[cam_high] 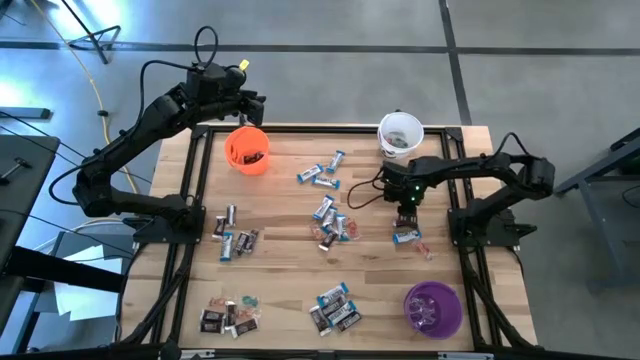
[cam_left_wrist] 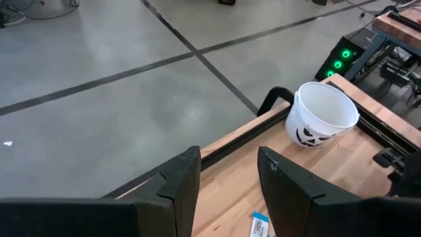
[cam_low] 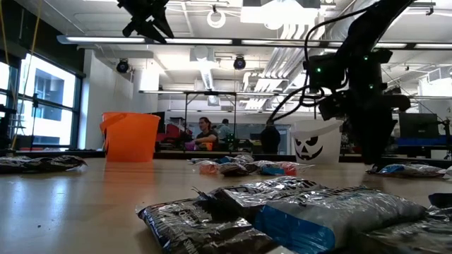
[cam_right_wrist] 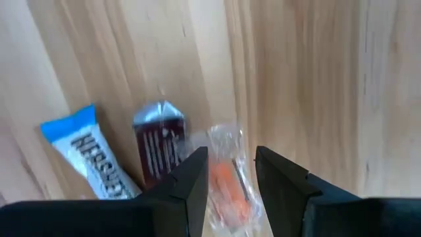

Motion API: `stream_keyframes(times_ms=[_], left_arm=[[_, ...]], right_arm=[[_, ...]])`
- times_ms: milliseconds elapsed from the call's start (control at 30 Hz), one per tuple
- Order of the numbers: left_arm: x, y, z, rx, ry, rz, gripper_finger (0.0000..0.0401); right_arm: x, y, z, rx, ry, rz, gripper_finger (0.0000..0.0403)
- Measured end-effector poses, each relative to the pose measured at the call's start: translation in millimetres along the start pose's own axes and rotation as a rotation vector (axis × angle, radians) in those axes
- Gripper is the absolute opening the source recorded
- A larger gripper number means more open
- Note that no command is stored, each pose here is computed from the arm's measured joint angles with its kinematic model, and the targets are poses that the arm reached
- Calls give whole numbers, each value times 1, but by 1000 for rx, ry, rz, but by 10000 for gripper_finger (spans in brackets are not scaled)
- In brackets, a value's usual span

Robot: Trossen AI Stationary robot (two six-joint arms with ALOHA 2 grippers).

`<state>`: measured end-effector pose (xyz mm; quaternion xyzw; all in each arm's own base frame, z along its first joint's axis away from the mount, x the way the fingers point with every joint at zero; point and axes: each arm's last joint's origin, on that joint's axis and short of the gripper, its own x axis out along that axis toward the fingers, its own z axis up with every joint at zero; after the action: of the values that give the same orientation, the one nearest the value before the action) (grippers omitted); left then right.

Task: Sort candy
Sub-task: Put the orange gummy into the white bucket

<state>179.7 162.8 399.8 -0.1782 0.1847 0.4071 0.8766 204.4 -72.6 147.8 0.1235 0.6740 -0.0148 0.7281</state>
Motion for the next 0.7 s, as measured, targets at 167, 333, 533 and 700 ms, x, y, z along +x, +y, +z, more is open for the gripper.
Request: stream_keyframes(times_ms=[167,333,533,700], left_arm=[[0,0,0,-2,0,0,140],[0,-1,0,-2,2,-3,140],[0,-2,-1,0,3,-8,140],[0,-5,-1,6,4,-18,140]], right_arm=[[11,1,-1,-17,80,7,122],[15,1,-1,-66,105,8,122],[12,2,0,-80,91,8,122],[16,1,-2,-114,79,9,103]])
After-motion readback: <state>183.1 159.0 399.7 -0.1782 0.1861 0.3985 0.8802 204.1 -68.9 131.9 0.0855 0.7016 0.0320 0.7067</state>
